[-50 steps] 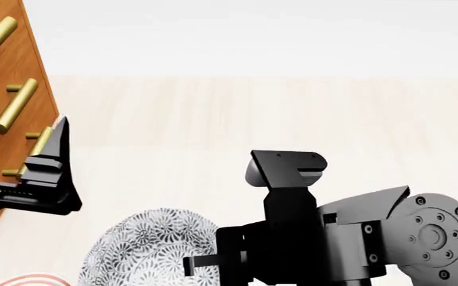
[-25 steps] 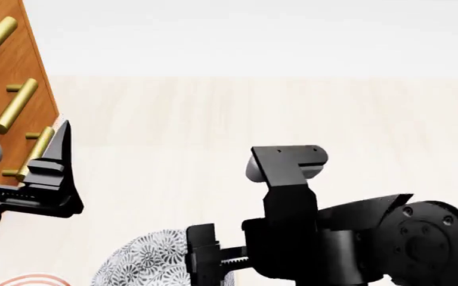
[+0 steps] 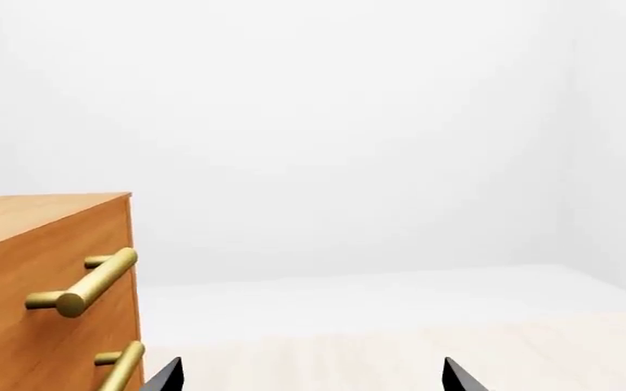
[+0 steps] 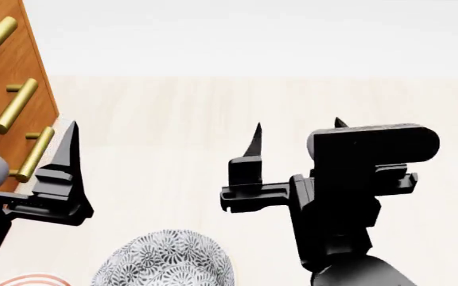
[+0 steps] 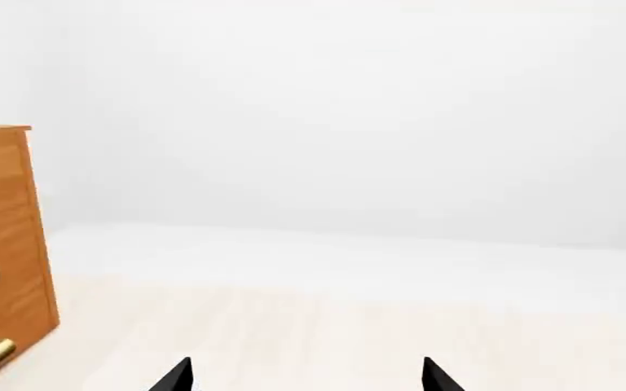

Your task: Stack the bowl at the front on the bowl in the middle.

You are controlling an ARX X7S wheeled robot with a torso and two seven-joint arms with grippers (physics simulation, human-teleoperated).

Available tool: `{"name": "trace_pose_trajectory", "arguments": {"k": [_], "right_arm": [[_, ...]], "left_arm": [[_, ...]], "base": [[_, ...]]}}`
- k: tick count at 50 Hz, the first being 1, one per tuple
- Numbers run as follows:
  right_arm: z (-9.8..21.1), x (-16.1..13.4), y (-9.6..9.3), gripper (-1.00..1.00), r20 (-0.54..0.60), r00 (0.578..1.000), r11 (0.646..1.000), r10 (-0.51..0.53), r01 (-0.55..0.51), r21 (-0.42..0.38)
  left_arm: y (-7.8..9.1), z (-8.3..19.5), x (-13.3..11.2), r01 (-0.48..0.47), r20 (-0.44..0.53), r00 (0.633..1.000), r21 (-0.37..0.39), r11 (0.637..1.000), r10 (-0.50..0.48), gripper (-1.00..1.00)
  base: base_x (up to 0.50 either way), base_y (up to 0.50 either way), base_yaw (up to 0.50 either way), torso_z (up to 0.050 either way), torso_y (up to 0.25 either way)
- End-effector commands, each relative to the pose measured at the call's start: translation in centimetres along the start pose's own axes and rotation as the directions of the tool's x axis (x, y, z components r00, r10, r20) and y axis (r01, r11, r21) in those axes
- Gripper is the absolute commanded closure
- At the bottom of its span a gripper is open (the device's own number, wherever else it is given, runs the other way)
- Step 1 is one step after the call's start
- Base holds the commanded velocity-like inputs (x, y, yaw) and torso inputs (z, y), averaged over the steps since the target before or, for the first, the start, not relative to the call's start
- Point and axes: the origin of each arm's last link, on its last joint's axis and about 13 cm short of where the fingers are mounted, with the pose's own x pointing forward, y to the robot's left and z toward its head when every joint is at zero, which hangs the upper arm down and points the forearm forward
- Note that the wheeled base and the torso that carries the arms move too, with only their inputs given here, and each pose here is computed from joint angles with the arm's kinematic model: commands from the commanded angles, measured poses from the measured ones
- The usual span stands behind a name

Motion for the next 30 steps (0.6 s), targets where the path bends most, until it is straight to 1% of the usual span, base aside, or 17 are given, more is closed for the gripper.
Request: {"name": "trace_pose_trajectory", "arguments": {"k": [1, 4, 9, 23, 28, 30], "right_arm": [[0.7, -2.3, 0.3, -1.00, 0.303, 0.951, 0.997, -0.069, 0.074, -0.003], [0.9, -2.4, 0.2, -1.00, 0.316, 0.946, 0.997, -0.073, 0.076, 0.002], [1.3, -3.0, 0.1, -1.00, 0.368, 0.926, 0.996, -0.086, 0.090, 0.005], [1.9, -3.6, 0.1, -1.00, 0.413, 0.906, 0.995, -0.091, 0.102, -0.005], [2.3, -4.1, 0.2, -1.00, 0.450, 0.888, 0.995, -0.089, 0.101, -0.003], [2.3, -4.1, 0.3, -1.00, 0.447, 0.890, 0.995, -0.086, 0.101, -0.010]], "left_arm": [[-0.2, -0.1, -0.5, 0.008, 0.065, 0.998, -0.022, 1.000, -0.007, -1.00], [-0.2, 0.0, -0.4, 0.007, 0.067, 0.998, -0.020, 1.000, -0.006, -1.00], [-0.2, 0.0, -0.5, 0.007, 0.067, 0.998, -0.017, 1.000, -0.006, -1.00], [-0.3, 0.3, -0.5, 0.010, 0.070, 0.998, -0.007, 1.000, -0.010, -1.00], [-0.3, 0.4, -0.4, 0.011, 0.070, 0.997, -0.006, 1.000, -0.011, -1.00], [-0.3, 0.4, -0.4, 0.011, 0.070, 0.997, -0.007, 1.000, -0.010, -1.00]], "base": [[0.00, 0.00, 0.00, 0.000, 0.000], [0.00, 0.00, 0.00, 0.000, 0.000], [0.00, 0.00, 0.00, 0.000, 0.000], [0.00, 0.00, 0.00, 0.000, 0.000], [0.00, 0.00, 0.00, 0.000, 0.000], [0.00, 0.00, 0.00, 0.000, 0.000]]}}
